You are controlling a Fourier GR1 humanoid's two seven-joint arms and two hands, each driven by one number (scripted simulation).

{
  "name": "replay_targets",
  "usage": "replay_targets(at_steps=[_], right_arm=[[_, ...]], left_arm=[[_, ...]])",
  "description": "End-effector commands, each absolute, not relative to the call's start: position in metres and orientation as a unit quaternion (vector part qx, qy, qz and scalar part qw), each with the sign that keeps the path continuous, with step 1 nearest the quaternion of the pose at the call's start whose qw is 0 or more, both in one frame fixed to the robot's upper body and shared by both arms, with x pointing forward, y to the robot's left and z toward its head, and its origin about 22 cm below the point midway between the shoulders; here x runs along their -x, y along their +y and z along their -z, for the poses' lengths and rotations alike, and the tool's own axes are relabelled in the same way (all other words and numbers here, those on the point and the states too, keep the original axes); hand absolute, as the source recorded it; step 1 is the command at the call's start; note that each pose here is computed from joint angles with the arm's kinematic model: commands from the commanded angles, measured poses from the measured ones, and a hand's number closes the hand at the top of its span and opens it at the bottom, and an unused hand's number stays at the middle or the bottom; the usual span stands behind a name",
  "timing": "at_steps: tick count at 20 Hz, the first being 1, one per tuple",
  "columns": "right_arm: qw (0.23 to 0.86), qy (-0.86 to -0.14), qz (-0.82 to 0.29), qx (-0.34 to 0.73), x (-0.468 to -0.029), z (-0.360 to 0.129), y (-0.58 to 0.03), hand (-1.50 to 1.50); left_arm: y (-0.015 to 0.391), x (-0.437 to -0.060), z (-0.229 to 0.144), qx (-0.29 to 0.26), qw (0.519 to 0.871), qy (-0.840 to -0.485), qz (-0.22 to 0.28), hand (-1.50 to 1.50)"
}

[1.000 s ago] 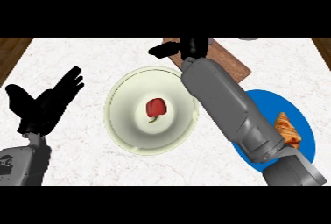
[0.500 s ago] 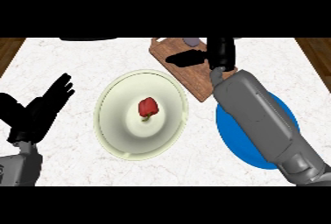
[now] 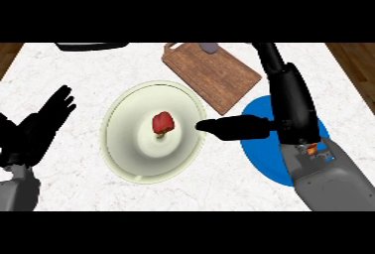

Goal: Pick the bell pepper from the plate and place it in the bowl

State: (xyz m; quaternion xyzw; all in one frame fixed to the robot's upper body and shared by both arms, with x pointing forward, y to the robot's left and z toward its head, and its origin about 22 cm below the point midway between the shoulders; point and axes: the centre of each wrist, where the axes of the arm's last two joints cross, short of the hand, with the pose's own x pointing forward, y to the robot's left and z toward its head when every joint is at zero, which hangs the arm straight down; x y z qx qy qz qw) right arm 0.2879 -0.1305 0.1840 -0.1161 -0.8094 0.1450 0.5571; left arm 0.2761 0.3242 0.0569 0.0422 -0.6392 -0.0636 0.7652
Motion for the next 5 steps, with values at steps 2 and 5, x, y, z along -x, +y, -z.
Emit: replay_targets(at_steps=[2, 5], right_arm=[[0.553, -0.825, -0.117, 0.028, -0.205, -0.183, -0.155, -1.50], [0.554, -0.816, -0.159, 0.036, -0.156, -0.181, -0.176, 1.50]], left_arm=[[0.323, -0.277, -0.061, -0.037, 0.765, -0.640, 0.063, 0.00], [0.326, -0.268, -0.051, -0.046, 0.760, -0.645, 0.063, 0.00]])
